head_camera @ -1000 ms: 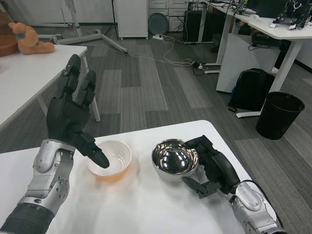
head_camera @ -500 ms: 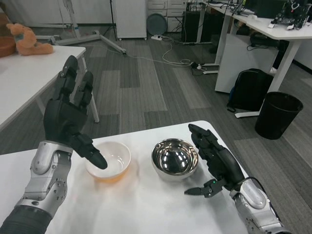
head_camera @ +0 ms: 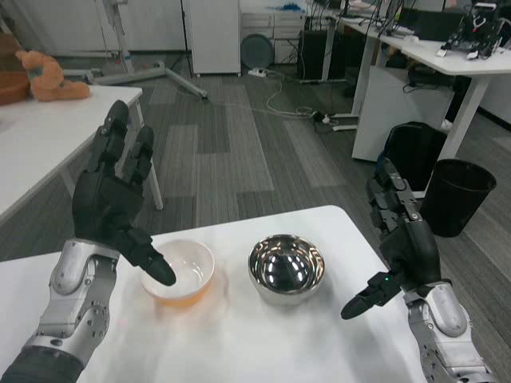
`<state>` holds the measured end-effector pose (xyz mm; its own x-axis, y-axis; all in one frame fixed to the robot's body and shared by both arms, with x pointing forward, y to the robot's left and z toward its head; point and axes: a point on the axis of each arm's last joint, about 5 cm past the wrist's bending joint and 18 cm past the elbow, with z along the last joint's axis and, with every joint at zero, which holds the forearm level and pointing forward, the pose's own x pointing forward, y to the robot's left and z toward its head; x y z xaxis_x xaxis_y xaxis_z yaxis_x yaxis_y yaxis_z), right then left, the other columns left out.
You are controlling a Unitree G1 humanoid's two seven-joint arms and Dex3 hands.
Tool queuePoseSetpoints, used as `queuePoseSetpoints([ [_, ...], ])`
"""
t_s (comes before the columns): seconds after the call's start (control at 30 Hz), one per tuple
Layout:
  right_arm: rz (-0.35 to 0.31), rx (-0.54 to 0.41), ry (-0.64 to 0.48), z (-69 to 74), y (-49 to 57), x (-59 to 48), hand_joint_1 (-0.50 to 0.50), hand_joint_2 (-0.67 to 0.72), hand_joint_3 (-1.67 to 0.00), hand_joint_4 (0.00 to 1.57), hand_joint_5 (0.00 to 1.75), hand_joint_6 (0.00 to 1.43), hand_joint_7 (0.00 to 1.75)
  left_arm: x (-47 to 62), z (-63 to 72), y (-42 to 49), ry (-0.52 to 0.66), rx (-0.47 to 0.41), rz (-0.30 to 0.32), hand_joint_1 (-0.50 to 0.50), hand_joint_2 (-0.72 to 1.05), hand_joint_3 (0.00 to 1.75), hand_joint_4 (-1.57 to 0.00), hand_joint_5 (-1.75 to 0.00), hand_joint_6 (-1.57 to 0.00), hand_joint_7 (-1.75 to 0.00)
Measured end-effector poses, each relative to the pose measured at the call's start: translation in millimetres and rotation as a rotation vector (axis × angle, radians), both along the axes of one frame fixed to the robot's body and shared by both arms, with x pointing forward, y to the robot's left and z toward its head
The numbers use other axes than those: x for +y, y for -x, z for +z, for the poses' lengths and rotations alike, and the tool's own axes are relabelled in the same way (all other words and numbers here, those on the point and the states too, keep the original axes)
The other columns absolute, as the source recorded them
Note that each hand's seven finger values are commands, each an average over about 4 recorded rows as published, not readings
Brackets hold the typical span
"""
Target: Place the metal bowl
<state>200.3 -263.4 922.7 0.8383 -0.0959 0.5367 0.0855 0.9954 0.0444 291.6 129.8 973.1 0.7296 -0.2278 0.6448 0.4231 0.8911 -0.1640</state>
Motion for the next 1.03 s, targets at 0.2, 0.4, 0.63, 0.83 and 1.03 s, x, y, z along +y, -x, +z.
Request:
queuePoseSetpoints([
  [0.2, -0.063, -0.241, 0.008, 46.8, -18.0, 4.8, -0.42, 0.53, -0.08, 0.00, 0.00, 0.00, 0.00, -0.6, -0.3, 0.2, -0.001, 0.001, -0.003, -0.50, -0.64, 0.04, 0.00, 0.00, 0.00, 0.00],
  [0.4, -0.011, -0.341, 0.039, 73.1, -31.5, 18.0, -0.42, 0.53, -0.08, 0.00, 0.00, 0.00, 0.00, -1.1, -1.1, 2.1, 0.000, -0.001, -0.007, -0.50, -0.64, 0.07, 0.00, 0.00, 0.00, 0.00],
  [0.63, 0.076, -0.300, 0.053, 72.3, -38.0, 35.5, -0.42, 0.53, -0.08, 0.00, 0.00, 0.00, 0.00, -0.2, -4.4, 4.8, 0.002, 0.006, -0.006, -0.50, -0.64, 0.02, 0.00, 0.00, 0.00, 0.00],
  [0.83, 0.134, -0.278, 0.063, 71.0, -41.0, 46.5, -0.42, 0.53, -0.08, 0.00, 0.00, 0.00, 0.00, -0.4, -3.7, 5.1, 0.003, 0.001, -0.007, -0.50, -0.64, 0.02, 0.00, 0.00, 0.00, 0.00],
  [1.03, 0.153, -0.272, 0.067, 70.0, -41.7, 50.2, -0.42, 0.53, -0.08, 0.00, 0.00, 0.00, 0.00, -0.4, -3.7, 5.1, 0.003, 0.001, -0.008, -0.50, -0.64, 0.00, 0.00, 0.00, 0.00, 0.00],
])
